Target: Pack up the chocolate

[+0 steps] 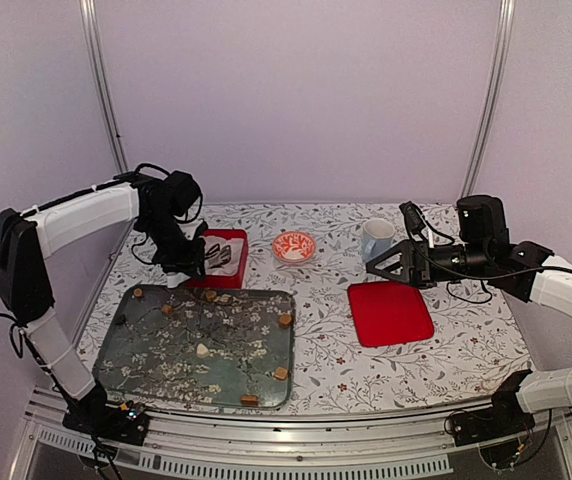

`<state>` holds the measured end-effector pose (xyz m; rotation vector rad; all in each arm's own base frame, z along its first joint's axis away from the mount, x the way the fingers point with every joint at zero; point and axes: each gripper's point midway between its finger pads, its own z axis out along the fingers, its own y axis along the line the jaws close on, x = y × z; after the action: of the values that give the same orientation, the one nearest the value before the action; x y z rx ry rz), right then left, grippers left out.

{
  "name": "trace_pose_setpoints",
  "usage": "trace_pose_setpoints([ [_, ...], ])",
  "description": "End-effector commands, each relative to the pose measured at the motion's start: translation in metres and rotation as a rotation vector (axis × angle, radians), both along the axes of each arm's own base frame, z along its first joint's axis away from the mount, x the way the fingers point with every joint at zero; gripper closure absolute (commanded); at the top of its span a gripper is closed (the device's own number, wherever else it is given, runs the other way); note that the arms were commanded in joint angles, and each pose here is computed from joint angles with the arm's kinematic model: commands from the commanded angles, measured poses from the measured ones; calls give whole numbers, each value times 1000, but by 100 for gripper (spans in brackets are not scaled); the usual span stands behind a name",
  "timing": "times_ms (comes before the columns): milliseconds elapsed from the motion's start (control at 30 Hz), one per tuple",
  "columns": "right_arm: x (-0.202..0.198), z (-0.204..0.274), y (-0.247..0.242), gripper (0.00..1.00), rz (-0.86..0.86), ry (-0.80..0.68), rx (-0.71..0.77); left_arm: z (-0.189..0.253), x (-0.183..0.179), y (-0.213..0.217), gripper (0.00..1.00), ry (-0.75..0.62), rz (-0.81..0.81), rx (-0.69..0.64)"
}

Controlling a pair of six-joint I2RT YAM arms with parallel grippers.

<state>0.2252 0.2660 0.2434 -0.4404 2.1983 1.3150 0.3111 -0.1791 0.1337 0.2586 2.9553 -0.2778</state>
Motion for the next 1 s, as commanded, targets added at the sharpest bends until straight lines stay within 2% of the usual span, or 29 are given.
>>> trace_pose_setpoints([
  [0,5,6,-1,1,-22,-17,5,-8,18,-12,76,-15,-37,-33],
  [267,6,3,-2,1,-26,-7,-3,-20,29,-17,75,-4,-49,-35],
  [533,5,2,-3,1,-28,-8,-10,-24,33,-17,65,2,-46,-25],
  [700,5,4,-3,1,-28,-10,-13,-20,35,-16,59,-4,-39,-25],
  [967,2,14,-3,1,-11,-24,-3,7,34,-8,59,-62,-10,-27],
])
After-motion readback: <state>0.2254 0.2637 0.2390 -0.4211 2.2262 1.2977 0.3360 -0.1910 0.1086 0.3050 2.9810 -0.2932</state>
